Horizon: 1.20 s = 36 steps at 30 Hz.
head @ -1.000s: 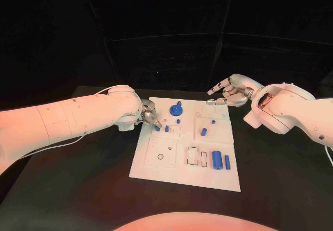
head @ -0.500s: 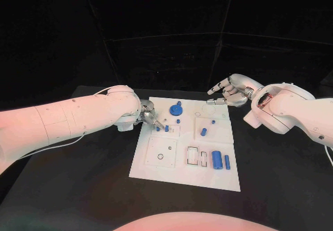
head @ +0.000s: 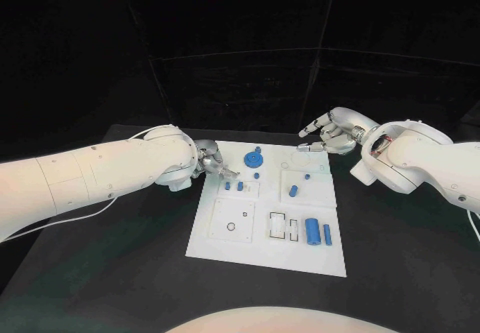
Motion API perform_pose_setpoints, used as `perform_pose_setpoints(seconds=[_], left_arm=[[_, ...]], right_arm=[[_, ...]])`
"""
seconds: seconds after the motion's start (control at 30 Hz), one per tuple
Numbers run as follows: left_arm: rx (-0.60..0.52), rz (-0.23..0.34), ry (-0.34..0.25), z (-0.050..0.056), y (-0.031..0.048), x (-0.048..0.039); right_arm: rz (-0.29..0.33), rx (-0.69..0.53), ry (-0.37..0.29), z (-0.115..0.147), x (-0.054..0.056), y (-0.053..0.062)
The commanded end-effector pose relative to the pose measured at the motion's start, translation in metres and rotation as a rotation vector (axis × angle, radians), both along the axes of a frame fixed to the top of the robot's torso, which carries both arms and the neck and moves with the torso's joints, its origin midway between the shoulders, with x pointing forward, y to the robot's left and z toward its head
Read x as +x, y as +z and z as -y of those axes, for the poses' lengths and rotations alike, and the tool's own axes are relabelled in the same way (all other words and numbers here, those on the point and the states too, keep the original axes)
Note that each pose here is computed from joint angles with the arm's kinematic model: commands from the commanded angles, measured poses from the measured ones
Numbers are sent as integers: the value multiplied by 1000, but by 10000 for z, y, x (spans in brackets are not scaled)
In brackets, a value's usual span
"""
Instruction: Assemble the parts on the task board
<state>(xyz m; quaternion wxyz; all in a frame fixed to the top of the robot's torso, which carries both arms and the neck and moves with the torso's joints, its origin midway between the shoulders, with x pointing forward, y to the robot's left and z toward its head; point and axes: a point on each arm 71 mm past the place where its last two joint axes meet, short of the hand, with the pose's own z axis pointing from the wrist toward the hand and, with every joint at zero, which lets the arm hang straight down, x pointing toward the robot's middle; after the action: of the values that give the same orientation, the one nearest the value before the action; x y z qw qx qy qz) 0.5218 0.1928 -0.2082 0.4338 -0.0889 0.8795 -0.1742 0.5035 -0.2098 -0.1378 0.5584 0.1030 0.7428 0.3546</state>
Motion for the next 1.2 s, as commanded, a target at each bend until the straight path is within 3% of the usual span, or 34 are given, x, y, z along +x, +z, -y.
perform_pose_setpoints(seconds=[0.03, 0.1, 0.23, 0.37, 0.53, 0.83, 0.93, 1.2], left_arm=[[-229, 125, 10, 80, 133, 27], [-346, 186, -47, 151, 205, 27], [-428, 312, -170, 293, 310, 36], [-382, 397, -272, 409, 330, 52], [-254, 459, -378, 519, 284, 70], [-119, 439, -443, 668, 91, 148], [-78, 398, -457, 718, 11, 177], [-46, 353, -483, 809, -58, 190]], right_arm=[[4, 4, 8, -10, 1, 14], [4, 4, 6, -5, 3, 14], [6, 4, 4, -1, 7, 13], [6, 5, 6, -10, 10, 13], [1, 11, 8, -32, 10, 11], [-1, 14, 10, -54, 10, 10], [-2, 14, 10, -55, 9, 11], [2, 13, 8, -47, 6, 13]])
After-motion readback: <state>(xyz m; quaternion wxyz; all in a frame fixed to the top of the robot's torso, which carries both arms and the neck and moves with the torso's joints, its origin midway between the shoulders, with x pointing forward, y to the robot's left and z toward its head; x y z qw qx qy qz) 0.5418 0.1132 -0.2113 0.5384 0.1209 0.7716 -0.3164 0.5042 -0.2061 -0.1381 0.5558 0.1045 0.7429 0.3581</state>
